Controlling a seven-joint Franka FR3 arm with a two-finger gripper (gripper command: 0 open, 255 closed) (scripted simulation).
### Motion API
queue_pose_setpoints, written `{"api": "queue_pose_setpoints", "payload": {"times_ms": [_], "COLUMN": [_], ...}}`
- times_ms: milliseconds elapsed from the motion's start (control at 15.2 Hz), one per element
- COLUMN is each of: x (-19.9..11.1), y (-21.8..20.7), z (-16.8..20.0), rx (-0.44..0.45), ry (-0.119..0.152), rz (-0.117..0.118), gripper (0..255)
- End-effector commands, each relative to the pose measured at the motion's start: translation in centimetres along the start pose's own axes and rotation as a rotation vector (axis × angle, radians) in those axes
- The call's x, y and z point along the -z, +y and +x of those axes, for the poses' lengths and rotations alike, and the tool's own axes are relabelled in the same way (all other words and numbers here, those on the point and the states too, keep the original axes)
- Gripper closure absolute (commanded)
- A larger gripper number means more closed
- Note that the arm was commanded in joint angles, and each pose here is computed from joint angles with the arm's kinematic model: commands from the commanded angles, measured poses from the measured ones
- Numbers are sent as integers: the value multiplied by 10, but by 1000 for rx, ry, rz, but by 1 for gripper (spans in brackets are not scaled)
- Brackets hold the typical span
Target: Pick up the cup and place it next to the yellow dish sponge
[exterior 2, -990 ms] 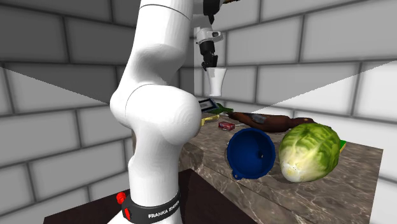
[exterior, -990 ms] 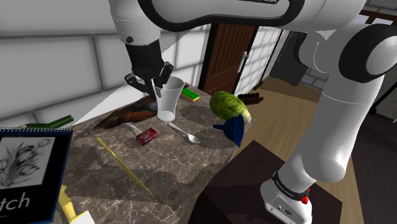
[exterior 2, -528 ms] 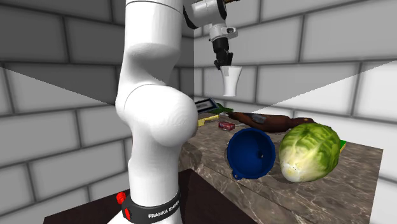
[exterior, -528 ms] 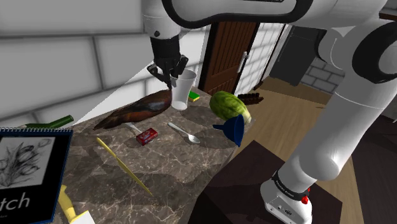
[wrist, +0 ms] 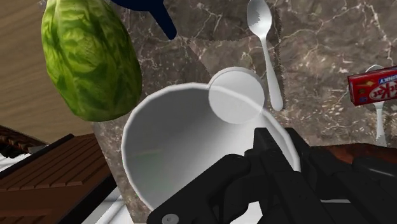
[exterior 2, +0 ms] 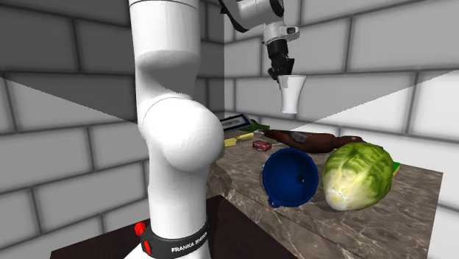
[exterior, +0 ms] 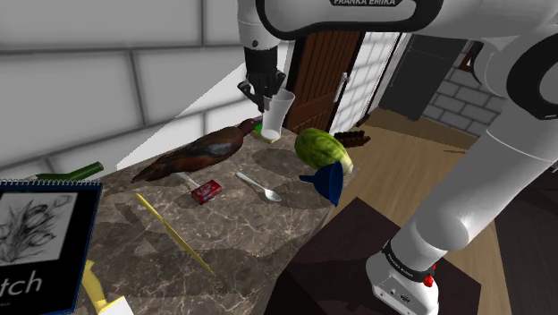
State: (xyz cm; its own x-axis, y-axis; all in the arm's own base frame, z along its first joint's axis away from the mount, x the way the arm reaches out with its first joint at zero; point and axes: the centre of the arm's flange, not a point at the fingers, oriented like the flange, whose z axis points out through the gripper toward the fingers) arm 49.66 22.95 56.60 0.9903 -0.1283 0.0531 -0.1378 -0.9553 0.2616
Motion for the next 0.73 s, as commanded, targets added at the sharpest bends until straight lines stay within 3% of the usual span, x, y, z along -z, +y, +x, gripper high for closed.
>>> {"api": "queue_pose_setpoints", "payload": {"times_ms": [0,660], "x": [-8,-42], "y": [24,140], "z": [11,64], "rx": [1,1], "ry": [0,0], "rz": [0,0], "gripper": [255,255]}}
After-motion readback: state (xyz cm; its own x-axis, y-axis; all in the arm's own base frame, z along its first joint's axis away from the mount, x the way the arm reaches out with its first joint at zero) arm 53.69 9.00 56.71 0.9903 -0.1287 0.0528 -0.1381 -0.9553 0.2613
